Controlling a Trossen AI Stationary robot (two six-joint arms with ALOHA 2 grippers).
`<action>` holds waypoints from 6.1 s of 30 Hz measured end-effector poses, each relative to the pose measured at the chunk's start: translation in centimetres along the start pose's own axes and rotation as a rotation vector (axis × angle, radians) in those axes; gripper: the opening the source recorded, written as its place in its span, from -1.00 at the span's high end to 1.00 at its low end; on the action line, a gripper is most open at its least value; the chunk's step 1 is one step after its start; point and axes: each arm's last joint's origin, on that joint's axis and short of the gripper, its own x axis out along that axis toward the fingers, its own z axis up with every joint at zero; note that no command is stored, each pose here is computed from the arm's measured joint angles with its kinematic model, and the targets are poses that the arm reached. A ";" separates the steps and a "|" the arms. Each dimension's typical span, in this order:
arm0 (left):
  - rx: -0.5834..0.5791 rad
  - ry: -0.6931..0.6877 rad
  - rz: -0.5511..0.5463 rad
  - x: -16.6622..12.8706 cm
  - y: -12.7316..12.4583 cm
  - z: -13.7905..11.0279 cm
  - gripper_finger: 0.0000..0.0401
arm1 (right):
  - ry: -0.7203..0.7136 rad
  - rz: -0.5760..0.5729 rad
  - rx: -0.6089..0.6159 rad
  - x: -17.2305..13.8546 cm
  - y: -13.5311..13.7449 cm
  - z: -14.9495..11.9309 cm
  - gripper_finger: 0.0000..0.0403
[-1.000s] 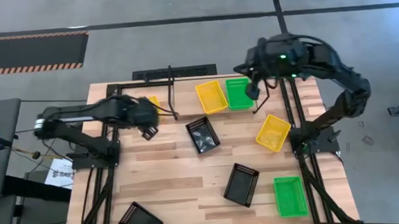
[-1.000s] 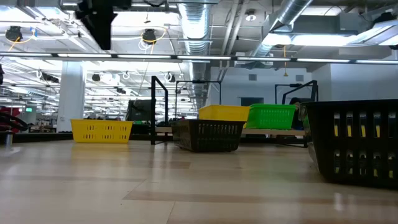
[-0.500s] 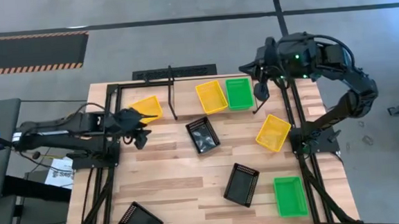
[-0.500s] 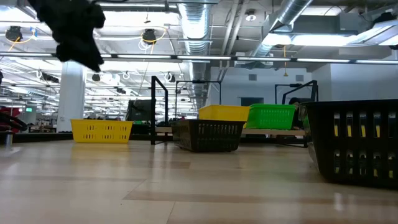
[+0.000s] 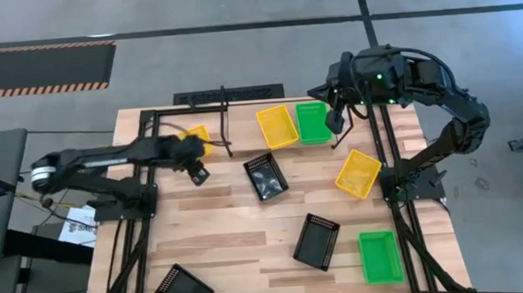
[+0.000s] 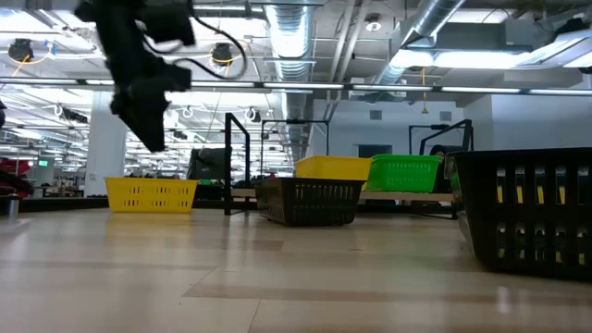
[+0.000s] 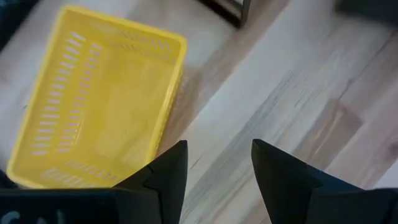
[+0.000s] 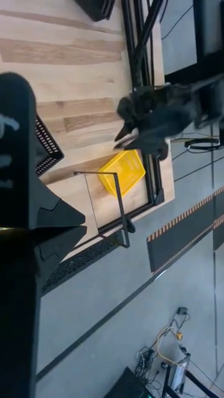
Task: Stack baskets on shelf by color
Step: Stack the left yellow bin on top of the yellow bin on the shelf
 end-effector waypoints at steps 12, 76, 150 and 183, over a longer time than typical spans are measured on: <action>0.252 0.360 0.192 4.8 -0.2 6.8 0.17 | -0.002 0.006 0.024 0.0 0.1 0.0 0.99; 0.289 0.283 0.231 2.9 1.5 0.9 0.17 | -0.038 0.036 0.070 -0.2 0.8 0.4 0.99; 0.234 -0.278 -0.395 -13.8 -0.7 -3.3 1.00 | -0.049 0.287 -0.051 11.6 0.7 1.3 0.86; 0.444 -0.119 -0.334 -7.1 -11.5 -1.2 1.00 | 0.378 0.662 0.203 24.6 -2.6 -2.9 0.54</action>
